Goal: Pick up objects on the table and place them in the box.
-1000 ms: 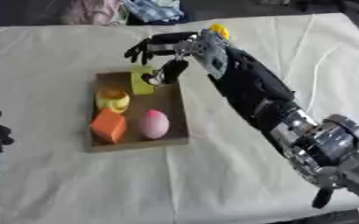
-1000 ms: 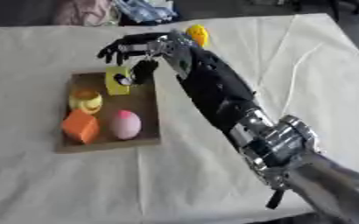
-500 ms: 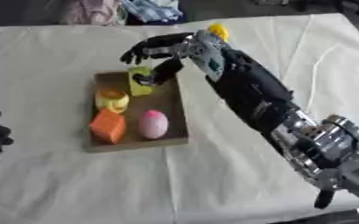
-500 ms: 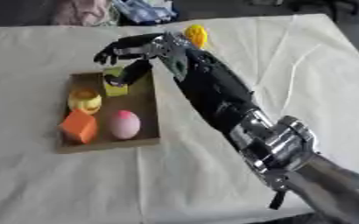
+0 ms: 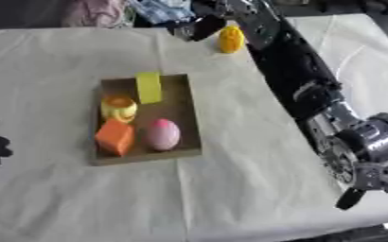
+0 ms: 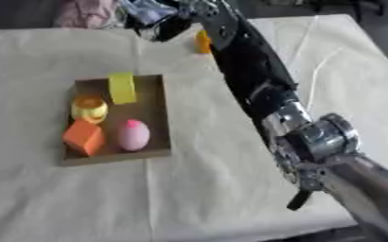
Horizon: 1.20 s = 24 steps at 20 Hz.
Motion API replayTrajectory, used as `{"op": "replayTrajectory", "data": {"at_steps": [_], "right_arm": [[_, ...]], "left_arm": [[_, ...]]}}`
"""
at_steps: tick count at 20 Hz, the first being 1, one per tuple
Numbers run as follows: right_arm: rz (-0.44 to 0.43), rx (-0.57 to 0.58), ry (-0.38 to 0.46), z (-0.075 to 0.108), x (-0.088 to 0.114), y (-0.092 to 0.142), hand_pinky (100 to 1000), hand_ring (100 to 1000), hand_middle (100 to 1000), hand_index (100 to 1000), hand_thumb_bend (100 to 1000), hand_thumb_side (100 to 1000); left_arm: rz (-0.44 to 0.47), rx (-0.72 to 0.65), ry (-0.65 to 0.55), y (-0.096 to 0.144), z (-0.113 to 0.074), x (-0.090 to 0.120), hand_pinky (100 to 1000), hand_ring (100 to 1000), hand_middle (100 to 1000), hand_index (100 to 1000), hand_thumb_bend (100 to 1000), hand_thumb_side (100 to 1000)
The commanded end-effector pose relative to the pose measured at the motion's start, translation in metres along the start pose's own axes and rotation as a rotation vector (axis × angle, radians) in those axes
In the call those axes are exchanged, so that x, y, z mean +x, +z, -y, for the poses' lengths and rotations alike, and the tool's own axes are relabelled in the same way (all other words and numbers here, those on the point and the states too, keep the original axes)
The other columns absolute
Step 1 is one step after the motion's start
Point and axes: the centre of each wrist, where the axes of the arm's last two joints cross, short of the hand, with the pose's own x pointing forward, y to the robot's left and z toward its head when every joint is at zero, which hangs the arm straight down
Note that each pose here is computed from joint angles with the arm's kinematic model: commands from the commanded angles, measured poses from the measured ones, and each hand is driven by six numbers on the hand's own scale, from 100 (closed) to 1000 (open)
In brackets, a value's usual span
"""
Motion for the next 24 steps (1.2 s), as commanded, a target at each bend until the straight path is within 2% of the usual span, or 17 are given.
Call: {"op": "replayTrajectory", "data": {"at_steps": [1,5,7,11,18,20,22,24], "right_arm": [[-0.113,-0.119,0.031,0.021,-0.003,0.005,987,956,967,996,100,211],[-0.388,-0.284,0.047,0.018,-0.013,0.013,992,950,962,992,100,211],[-0.492,-0.314,0.049,0.012,-0.022,0.019,991,947,959,991,100,208],[-0.639,-0.340,0.033,-0.002,-0.038,0.035,990,941,950,987,100,213],[-0.763,-0.352,0.012,-0.027,-0.056,0.056,987,933,941,984,100,246],[-0.795,-0.335,0.015,-0.037,-0.060,0.063,985,934,941,984,100,230],[-0.831,-0.302,0.016,-0.049,-0.065,0.070,986,936,945,985,100,260],[-0.871,-0.267,0.017,-0.062,-0.069,0.078,985,938,948,986,100,253]], "left_arm": [[0.017,-0.003,-0.009,-0.001,-0.002,0.004,683,558,559,808,100,619],[0.021,-0.009,-0.011,-0.001,-0.002,0.004,683,557,559,808,100,618],[0.021,-0.008,-0.012,-0.001,-0.002,0.004,683,557,559,808,100,618],[0.017,-0.004,-0.014,0.000,-0.003,0.004,683,557,558,808,100,618],[0.020,-0.005,-0.017,-0.001,-0.002,0.004,683,557,558,808,100,619],[0.019,-0.005,-0.017,-0.001,-0.002,0.004,683,557,558,808,100,619],[0.017,-0.004,-0.017,-0.001,-0.002,0.004,684,557,558,808,100,620],[0.017,-0.005,-0.017,-0.001,-0.002,0.004,684,557,558,808,100,619]]}}
